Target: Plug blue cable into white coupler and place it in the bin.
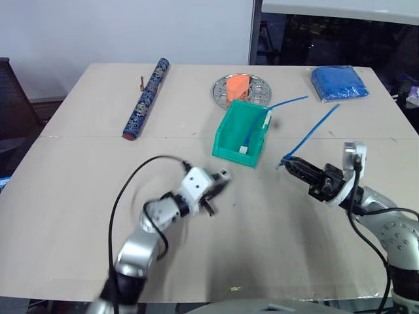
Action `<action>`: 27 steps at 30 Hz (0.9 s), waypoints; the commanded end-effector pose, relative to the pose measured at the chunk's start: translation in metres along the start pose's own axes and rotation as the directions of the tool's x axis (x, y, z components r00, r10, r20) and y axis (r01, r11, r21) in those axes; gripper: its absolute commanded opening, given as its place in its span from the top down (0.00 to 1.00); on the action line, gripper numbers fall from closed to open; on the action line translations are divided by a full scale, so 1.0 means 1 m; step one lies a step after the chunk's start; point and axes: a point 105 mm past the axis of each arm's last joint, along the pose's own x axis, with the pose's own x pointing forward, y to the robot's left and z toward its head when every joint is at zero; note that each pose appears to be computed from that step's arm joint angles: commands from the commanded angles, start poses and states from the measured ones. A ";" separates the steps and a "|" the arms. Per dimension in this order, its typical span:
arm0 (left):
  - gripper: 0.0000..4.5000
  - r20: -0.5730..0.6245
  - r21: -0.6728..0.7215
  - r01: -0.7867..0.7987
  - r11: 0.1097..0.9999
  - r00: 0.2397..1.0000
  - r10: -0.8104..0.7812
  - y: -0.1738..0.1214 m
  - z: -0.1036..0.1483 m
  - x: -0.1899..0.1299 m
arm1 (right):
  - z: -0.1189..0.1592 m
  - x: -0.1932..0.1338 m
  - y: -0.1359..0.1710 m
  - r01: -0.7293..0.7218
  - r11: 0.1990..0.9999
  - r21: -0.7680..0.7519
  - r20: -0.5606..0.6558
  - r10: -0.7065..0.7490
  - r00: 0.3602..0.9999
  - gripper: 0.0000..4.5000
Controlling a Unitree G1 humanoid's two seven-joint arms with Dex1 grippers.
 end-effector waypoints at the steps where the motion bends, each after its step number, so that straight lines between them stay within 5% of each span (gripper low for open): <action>1: 0.89 -0.065 0.051 0.411 0.910 0.911 -0.408 -0.012 -0.020 0.007 | -0.014 0.013 0.000 -0.169 0.959 -0.228 -0.074 0.156 0.985 1.00; 6: 0.89 -0.176 0.076 0.563 0.823 0.820 -0.545 0.010 -0.032 0.014 | -0.038 0.023 -0.005 -0.278 0.901 -0.334 -0.142 0.244 0.959 1.00; 27: 0.89 -0.184 0.103 0.551 0.828 0.829 -0.529 0.020 -0.036 0.019 | -0.059 0.030 -0.012 -0.172 0.942 -0.287 -0.136 0.138 0.981 1.00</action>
